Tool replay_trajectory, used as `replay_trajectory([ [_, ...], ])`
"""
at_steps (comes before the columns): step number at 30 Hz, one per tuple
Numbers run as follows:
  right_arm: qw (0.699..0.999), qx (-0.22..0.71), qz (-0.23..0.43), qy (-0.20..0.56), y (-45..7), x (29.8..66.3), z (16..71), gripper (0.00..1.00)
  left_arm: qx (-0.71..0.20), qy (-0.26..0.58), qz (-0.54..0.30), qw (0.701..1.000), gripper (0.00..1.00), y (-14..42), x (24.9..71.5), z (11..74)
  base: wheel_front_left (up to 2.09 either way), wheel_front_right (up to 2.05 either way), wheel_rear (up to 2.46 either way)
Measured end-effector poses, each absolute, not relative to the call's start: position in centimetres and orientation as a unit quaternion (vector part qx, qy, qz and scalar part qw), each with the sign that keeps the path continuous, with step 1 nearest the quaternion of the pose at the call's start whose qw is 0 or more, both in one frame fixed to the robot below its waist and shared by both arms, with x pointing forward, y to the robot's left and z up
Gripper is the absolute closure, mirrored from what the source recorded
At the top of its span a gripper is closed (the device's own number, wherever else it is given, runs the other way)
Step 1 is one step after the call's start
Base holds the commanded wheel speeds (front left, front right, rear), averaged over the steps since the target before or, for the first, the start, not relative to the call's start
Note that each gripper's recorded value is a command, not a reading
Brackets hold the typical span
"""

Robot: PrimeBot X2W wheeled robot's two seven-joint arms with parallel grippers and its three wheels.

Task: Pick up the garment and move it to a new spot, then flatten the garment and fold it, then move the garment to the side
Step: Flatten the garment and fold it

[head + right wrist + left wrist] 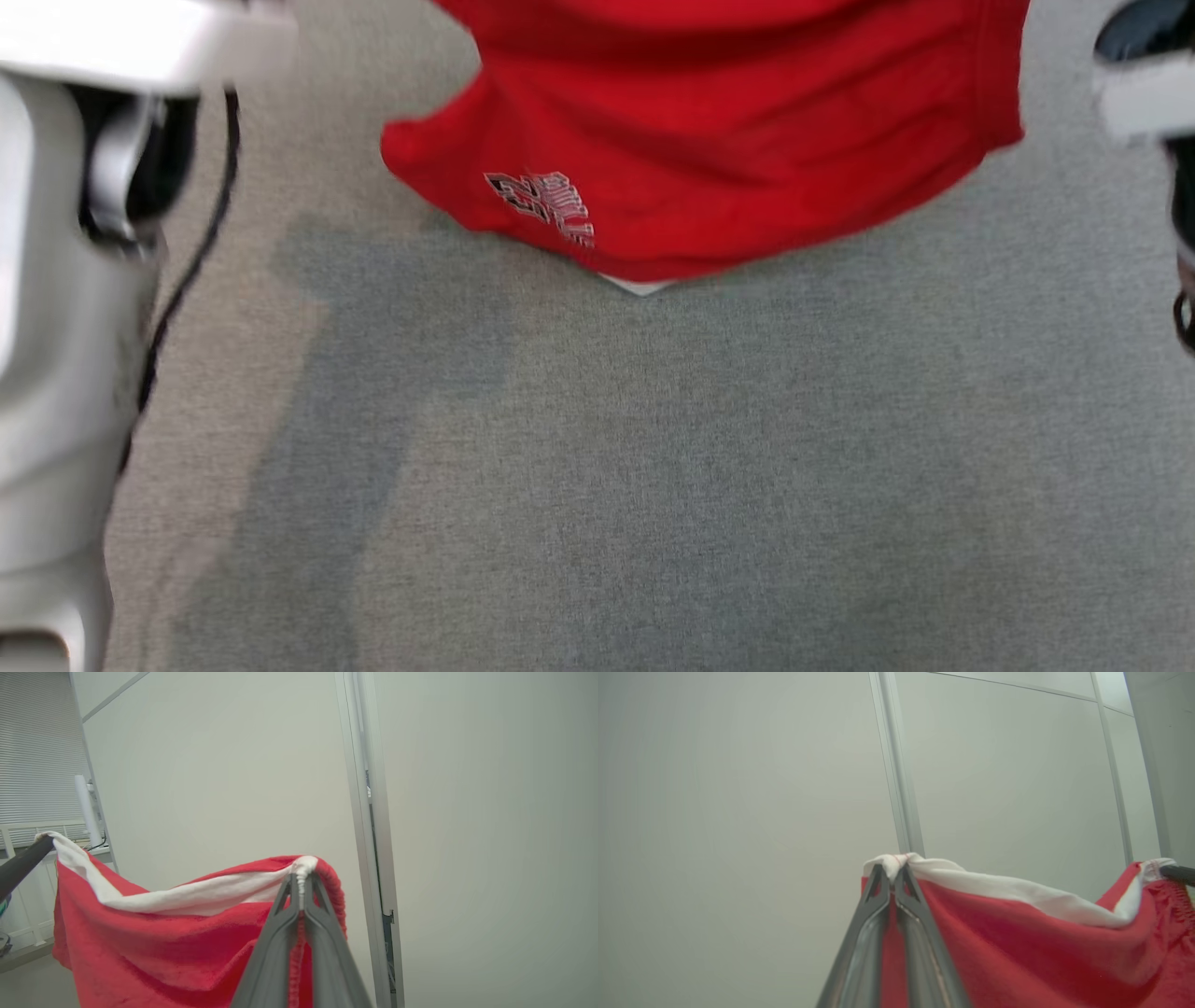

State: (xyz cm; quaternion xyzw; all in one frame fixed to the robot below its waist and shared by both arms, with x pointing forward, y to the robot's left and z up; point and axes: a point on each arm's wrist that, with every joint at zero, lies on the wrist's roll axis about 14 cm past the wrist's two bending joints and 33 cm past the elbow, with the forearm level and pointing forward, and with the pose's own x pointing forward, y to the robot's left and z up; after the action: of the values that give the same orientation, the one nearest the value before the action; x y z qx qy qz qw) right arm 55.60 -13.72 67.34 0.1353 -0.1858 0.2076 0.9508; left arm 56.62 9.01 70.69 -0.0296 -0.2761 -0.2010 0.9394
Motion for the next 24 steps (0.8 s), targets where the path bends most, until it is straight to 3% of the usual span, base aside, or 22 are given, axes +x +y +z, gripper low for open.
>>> replay_trajectory([
  [9, 0.957, 0.123, 0.174, -0.194, -13.2, 63.6, 66.8, 1.00, -0.020, -0.281, -0.217, 0.935, 1.00, 7.0, 64.4, 70.6, 0.00, 0.00, 0.00],
  [17, 0.953, 0.129, 0.151, -0.228, -12.4, 65.7, 70.0, 1.00, -0.009, -0.279, -0.216, 0.936, 1.00, 5.8, 66.4, 73.1, 0.00, 0.00, 0.00],
  [24, 0.968, 0.120, 0.162, -0.148, -10.0, 66.9, 63.6, 1.00, -0.019, -0.165, -0.205, 0.965, 1.00, 5.9, 68.4, 64.5, 0.00, 0.00, 0.00],
])
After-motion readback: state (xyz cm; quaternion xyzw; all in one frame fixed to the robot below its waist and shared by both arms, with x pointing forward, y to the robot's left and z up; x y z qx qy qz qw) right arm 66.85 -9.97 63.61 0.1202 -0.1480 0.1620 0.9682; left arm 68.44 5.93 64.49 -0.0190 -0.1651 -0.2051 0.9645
